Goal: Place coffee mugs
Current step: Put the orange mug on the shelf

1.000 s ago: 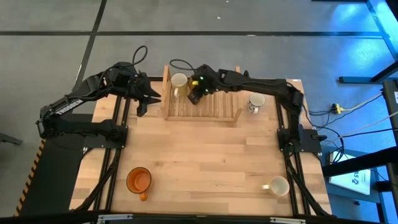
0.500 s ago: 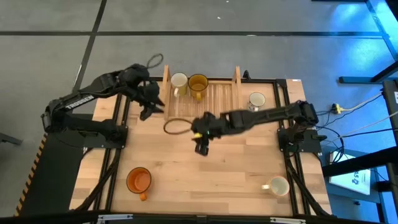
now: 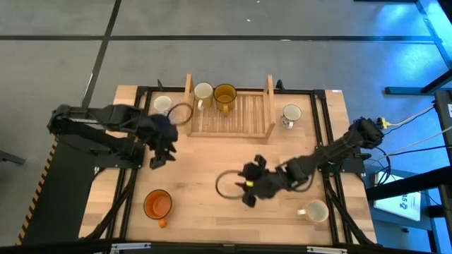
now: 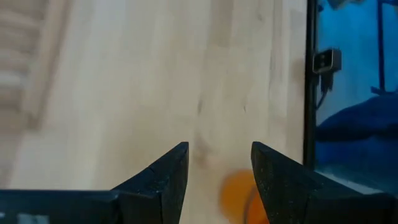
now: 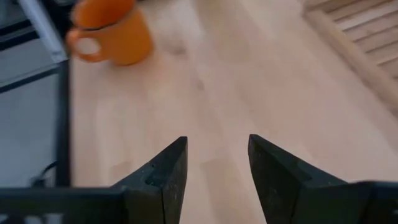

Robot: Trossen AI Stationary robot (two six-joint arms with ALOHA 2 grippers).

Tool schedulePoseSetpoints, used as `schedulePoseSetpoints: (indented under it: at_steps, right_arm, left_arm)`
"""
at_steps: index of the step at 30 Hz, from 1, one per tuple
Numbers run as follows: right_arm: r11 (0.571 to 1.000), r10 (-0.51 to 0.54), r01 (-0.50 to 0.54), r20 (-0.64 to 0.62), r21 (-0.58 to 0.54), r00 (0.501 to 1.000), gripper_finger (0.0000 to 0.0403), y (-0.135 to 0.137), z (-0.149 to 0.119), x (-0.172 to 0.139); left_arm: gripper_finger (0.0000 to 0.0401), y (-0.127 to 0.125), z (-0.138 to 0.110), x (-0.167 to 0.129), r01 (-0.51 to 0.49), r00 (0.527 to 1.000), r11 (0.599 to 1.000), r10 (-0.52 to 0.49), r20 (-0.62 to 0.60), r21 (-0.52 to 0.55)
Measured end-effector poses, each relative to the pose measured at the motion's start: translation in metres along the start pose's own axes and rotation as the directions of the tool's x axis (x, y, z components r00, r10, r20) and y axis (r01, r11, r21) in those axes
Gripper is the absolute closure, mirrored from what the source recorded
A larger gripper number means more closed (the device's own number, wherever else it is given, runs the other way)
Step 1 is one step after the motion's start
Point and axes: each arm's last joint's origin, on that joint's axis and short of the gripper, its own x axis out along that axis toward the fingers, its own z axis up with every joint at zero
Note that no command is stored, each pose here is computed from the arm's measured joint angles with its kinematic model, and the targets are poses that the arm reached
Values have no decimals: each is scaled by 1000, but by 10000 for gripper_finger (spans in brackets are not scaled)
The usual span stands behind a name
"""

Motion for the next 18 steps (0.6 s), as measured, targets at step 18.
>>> schedulePoseSetpoints:
  at_steps: [18]
  right_arm:
    - [999,26,-25,39,-31,999,246,41,-43,-34]
  left_arm:
    - [232,-67,-95,55,-86,968,987,50,-245,-139]
